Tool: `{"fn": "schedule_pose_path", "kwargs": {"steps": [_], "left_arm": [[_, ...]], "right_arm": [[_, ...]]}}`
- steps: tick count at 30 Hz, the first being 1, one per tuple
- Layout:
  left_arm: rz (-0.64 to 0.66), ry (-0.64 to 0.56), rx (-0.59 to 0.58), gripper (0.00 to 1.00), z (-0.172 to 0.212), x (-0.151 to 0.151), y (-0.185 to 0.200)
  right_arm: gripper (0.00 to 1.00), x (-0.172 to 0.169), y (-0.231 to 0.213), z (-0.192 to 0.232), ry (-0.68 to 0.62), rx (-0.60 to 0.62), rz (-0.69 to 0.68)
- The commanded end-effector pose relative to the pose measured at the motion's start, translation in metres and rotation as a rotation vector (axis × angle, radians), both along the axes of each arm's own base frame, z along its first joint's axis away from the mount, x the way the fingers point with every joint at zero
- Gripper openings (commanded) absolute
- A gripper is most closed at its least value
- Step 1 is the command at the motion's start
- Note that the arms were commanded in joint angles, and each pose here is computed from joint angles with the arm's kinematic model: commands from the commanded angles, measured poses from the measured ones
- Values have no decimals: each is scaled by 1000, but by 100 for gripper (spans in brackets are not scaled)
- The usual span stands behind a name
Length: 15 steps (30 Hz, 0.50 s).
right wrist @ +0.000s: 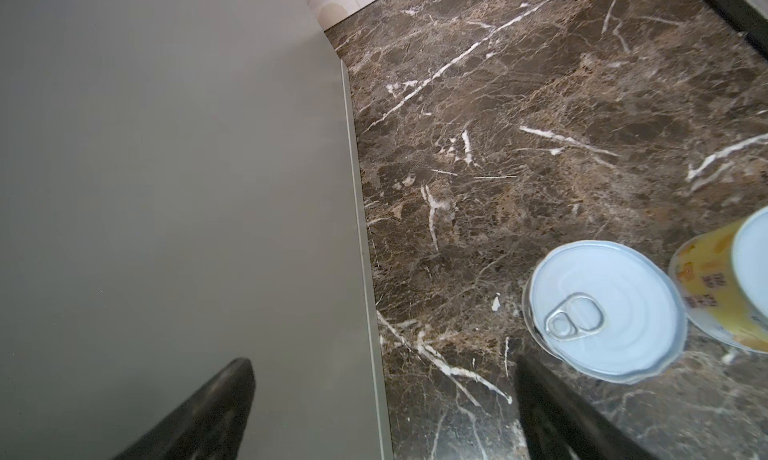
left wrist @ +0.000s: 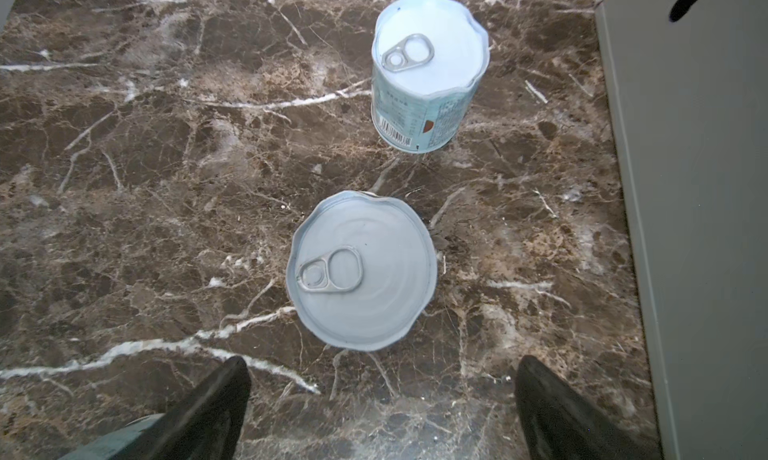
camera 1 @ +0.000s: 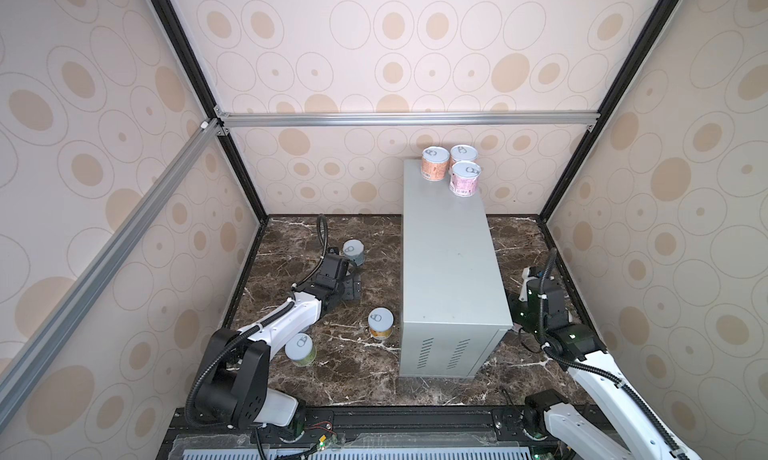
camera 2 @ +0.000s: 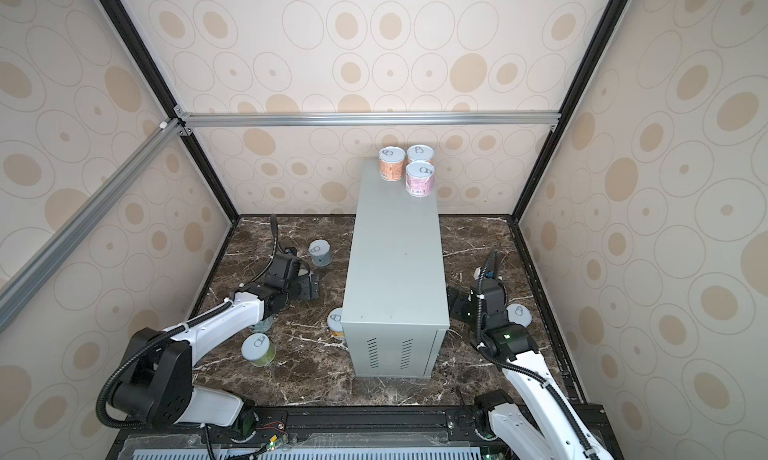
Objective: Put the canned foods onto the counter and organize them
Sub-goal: 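Lower the left gripper onto the green-labelled floor can while the right gripper descends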
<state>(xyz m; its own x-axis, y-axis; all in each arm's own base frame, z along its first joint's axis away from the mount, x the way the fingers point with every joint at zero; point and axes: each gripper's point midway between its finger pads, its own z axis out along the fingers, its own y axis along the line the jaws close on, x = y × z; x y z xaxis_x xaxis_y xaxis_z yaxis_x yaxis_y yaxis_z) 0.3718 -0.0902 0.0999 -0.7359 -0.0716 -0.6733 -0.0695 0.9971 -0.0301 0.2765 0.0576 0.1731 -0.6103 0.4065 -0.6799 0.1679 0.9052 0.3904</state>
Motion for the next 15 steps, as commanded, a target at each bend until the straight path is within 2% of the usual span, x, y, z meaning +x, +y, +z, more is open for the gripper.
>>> {"fn": "schedule_pose_path", "kwargs": {"steps": [1, 15], "left_arm": [[73, -33, 20, 99, -3, 14, 10], [122, -2, 41, 99, -44, 30, 12]], "right_arm": [[100, 10, 6, 0, -27, 28, 15], [100, 19, 15, -20, -1, 36, 50]]}}
